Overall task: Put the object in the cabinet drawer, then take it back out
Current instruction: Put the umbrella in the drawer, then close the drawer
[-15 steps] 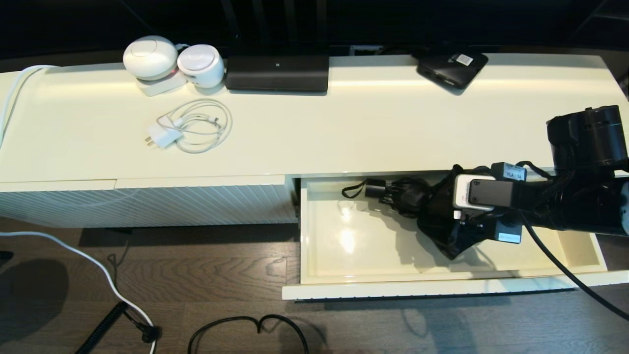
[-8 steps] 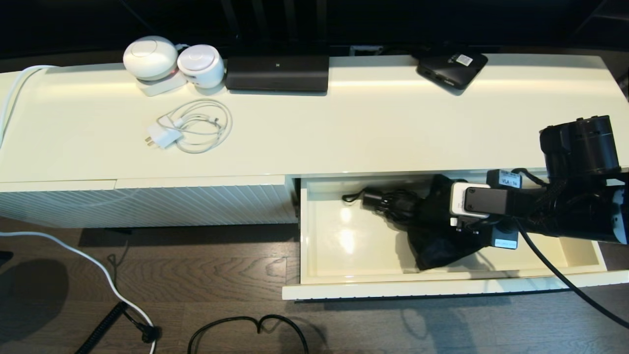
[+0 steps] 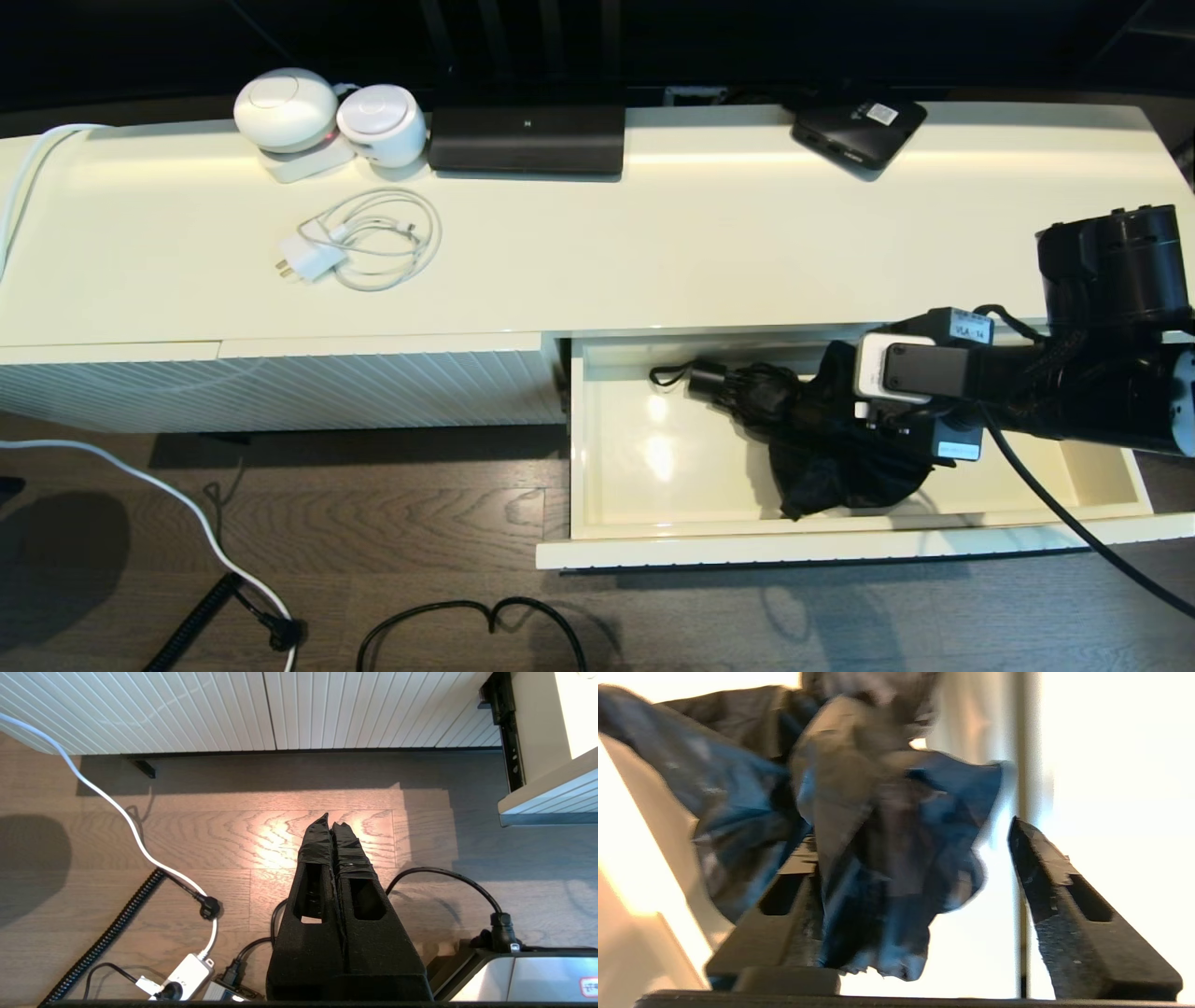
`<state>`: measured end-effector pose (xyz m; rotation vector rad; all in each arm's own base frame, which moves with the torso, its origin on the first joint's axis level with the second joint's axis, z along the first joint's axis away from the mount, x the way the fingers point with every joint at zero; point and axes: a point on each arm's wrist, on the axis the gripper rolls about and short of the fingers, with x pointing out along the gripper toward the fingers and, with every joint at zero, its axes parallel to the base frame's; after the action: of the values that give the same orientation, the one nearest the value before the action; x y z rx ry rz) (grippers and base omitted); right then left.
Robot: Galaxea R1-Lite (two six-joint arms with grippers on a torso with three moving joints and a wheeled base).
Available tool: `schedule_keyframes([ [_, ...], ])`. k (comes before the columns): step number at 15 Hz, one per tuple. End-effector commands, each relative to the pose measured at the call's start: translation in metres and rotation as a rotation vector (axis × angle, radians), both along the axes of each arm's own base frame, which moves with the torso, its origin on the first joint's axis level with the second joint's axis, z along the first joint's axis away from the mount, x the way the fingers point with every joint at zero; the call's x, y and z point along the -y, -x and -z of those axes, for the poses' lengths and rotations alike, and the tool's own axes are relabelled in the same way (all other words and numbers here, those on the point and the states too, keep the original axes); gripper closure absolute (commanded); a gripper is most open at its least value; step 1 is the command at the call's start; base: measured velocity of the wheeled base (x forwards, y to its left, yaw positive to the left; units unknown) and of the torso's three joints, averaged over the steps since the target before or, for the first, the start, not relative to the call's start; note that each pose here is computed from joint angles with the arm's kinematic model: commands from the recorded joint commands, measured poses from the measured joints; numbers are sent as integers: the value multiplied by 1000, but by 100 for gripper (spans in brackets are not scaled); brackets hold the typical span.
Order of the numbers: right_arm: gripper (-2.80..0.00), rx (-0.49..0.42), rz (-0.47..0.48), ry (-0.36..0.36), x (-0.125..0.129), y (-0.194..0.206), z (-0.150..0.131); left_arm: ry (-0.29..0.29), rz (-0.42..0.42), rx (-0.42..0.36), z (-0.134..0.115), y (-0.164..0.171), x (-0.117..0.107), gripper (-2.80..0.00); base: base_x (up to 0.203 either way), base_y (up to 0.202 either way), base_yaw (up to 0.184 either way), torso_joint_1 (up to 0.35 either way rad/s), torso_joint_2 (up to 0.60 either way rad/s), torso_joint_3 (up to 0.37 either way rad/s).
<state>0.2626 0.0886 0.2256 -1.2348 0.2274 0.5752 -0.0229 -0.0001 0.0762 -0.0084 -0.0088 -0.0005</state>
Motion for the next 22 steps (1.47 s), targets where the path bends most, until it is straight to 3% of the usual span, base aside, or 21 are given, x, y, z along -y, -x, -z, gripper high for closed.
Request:
schedule_keyframes([
  [1,-280,38,-13,-6,0,7,-12,1,0,2,0,0,0,0,0,0,0,0,0,0],
  [9,-280,130,-36,-19,3,59,-48,0,-2,2,0,0,0,0,0,0,0,0,0,0],
  [10,0,133,-30,-17,6,66,-50,1,-1,2,0,0,0,0,0,0,0,0,0,0],
  [17,0,36,-59,23,24,120,-33,1,0,2,0,0,0,0,0,0,0,0,0,0],
  [22,0,-48,-159,58,13,133,-10,1,0,2,0,0,0,0,0,0,0,0,0,0],
])
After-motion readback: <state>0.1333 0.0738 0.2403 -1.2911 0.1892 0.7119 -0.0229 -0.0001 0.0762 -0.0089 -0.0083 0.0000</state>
